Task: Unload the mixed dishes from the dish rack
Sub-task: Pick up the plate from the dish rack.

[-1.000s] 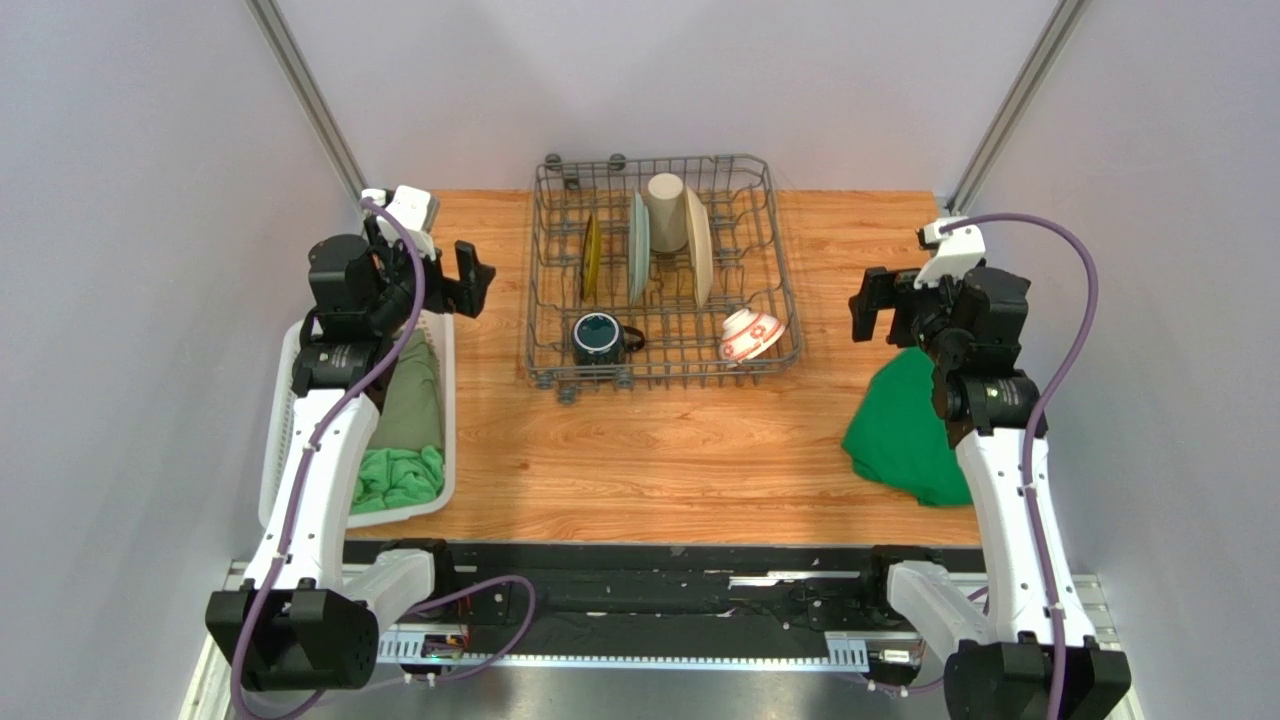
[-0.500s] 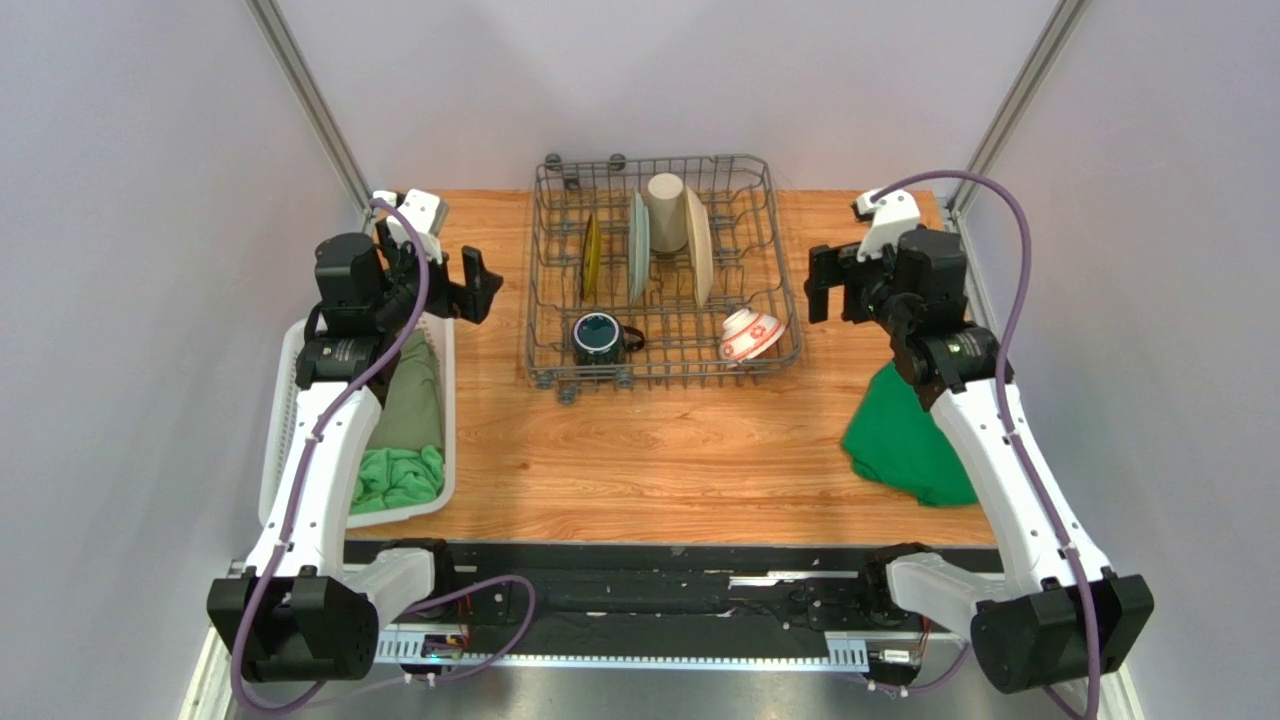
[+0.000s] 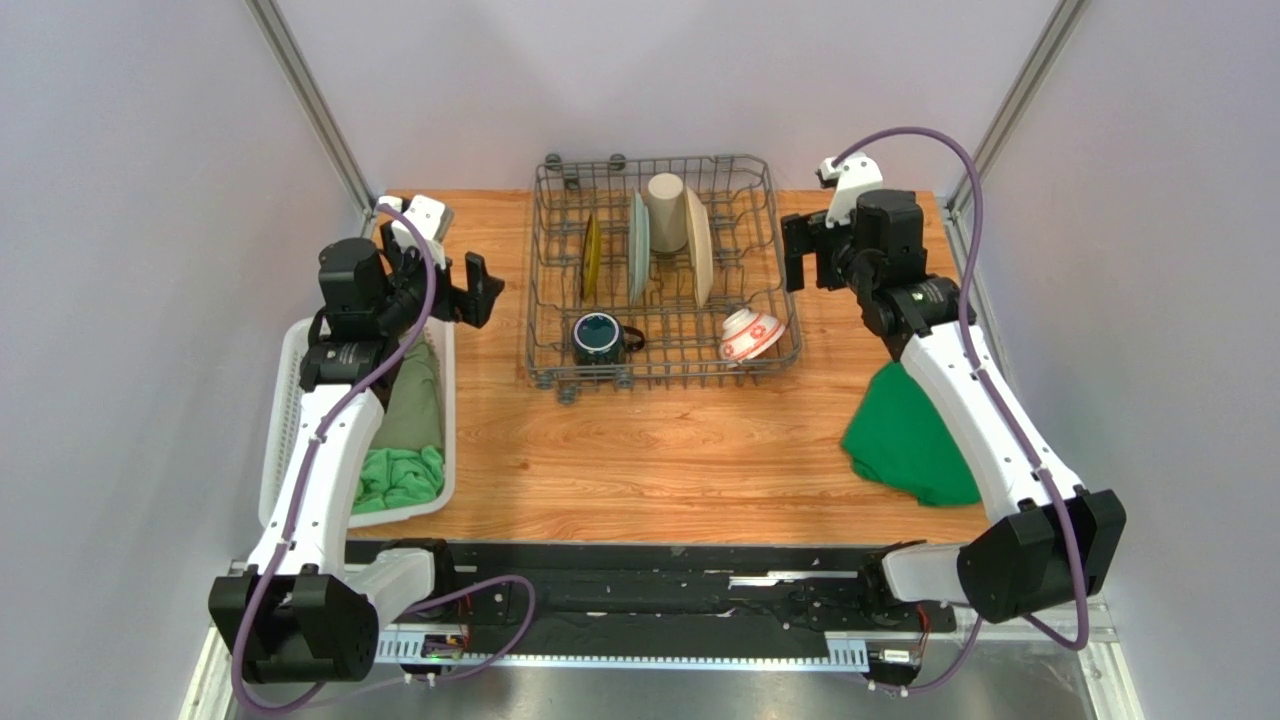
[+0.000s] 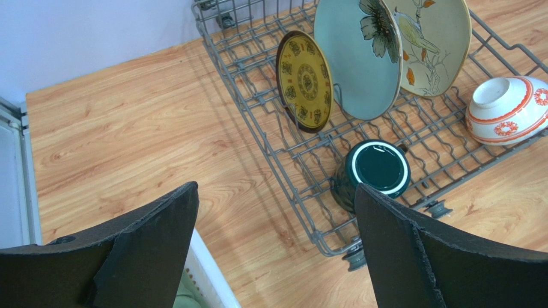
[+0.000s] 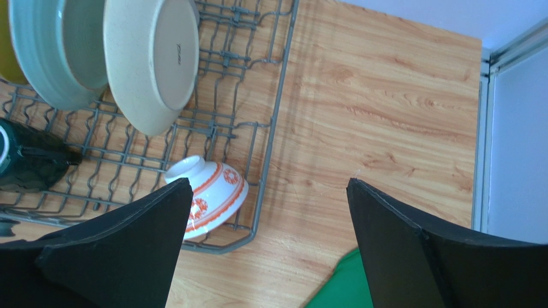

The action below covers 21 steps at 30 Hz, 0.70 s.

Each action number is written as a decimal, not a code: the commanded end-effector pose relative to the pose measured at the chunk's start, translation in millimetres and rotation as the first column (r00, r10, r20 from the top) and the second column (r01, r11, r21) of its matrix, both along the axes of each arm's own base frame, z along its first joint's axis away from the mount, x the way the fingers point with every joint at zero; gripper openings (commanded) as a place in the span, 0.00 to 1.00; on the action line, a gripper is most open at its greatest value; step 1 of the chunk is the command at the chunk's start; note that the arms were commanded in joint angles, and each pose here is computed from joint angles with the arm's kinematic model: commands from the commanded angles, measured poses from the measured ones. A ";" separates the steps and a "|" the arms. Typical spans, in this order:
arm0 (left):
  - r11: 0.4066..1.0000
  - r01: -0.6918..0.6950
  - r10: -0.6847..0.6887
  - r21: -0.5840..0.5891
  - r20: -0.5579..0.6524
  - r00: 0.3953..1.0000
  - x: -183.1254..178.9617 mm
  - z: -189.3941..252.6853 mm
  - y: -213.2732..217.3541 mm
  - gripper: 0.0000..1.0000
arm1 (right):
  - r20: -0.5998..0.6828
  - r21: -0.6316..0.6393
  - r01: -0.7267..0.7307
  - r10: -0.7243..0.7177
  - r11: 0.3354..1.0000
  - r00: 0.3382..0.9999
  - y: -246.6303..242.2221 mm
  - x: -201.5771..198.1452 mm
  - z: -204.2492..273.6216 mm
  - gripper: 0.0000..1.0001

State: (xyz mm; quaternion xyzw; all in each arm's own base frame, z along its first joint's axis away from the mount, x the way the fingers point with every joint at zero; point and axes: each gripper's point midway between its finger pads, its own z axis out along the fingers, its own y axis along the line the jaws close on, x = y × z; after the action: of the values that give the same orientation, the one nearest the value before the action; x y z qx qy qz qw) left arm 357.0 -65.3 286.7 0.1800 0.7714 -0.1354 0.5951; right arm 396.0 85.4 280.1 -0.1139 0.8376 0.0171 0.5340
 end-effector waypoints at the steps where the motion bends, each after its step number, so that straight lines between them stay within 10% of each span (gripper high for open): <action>1: 1.000 0.028 -0.029 0.011 0.086 0.996 1.6 17.6 -4.6 0.99 | 0.104 0.054 -0.031 0.026 0.998 0.994 23.3 20.3 38.6 0.96; 21: 0.992 -0.100 0.093 0.071 0.094 0.991 4.7 0.2 19.7 0.99 | 0.097 -0.016 -0.035 0.037 0.999 0.995 122.1 82.6 -0.3 0.94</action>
State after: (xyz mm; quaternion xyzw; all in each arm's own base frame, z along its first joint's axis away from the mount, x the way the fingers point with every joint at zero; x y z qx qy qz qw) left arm 358.8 -48.1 265.5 0.1629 0.7817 -0.0887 0.5954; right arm 456.8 198.1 257.9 -0.1603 0.8289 0.0270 0.5352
